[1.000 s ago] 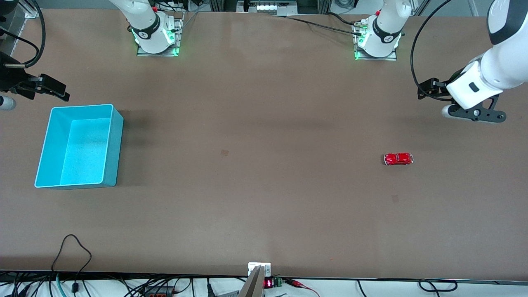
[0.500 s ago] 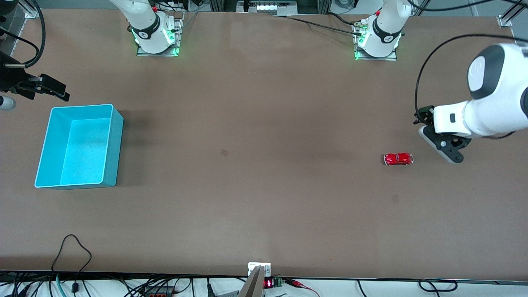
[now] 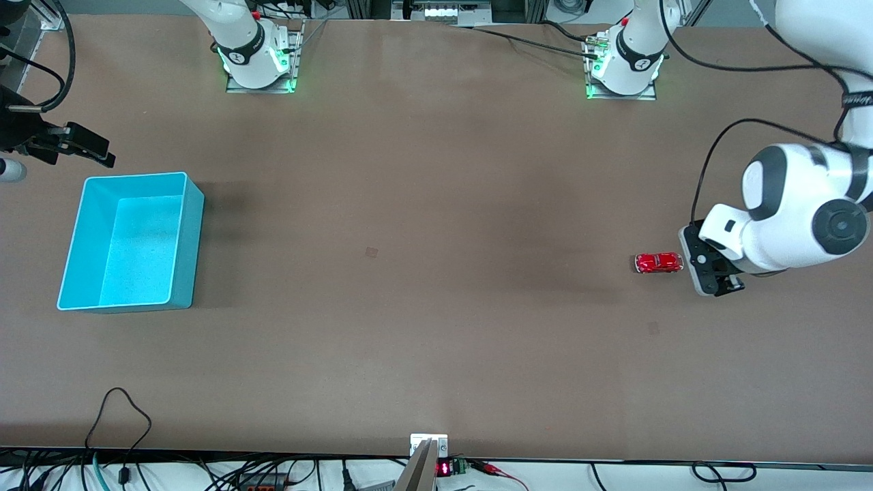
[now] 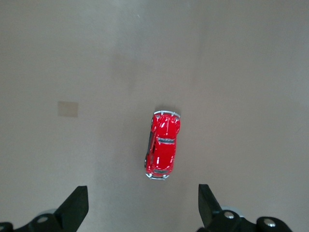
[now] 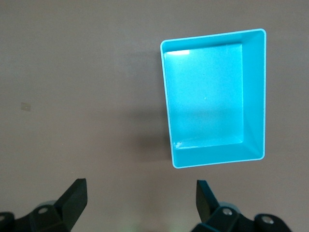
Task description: Wind red beetle toy and store in blue box
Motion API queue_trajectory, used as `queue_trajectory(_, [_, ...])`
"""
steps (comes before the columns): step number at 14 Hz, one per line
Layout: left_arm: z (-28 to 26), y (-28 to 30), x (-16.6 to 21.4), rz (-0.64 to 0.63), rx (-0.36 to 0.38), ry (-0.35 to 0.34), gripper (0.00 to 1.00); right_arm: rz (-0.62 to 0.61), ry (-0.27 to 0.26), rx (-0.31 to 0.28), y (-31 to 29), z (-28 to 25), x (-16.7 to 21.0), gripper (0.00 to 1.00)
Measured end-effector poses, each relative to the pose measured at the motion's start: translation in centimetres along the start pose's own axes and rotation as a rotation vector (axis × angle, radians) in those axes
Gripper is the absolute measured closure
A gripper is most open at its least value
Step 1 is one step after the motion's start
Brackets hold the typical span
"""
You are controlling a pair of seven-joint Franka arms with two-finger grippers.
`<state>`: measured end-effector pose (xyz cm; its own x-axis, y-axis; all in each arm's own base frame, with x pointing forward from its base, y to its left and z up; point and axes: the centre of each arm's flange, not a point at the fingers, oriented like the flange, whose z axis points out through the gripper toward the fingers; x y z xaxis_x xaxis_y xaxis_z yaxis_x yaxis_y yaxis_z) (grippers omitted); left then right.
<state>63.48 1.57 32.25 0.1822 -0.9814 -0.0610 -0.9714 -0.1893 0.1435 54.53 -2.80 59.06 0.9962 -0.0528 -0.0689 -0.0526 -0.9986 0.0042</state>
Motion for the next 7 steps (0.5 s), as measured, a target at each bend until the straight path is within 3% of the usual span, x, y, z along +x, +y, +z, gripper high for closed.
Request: queue_trajectory(7, [5.8,1.5,-0.2,0.159,0.032,0.003,0.0,0.0,0.0,0.0,0.0,0.0,0.0,0.0])
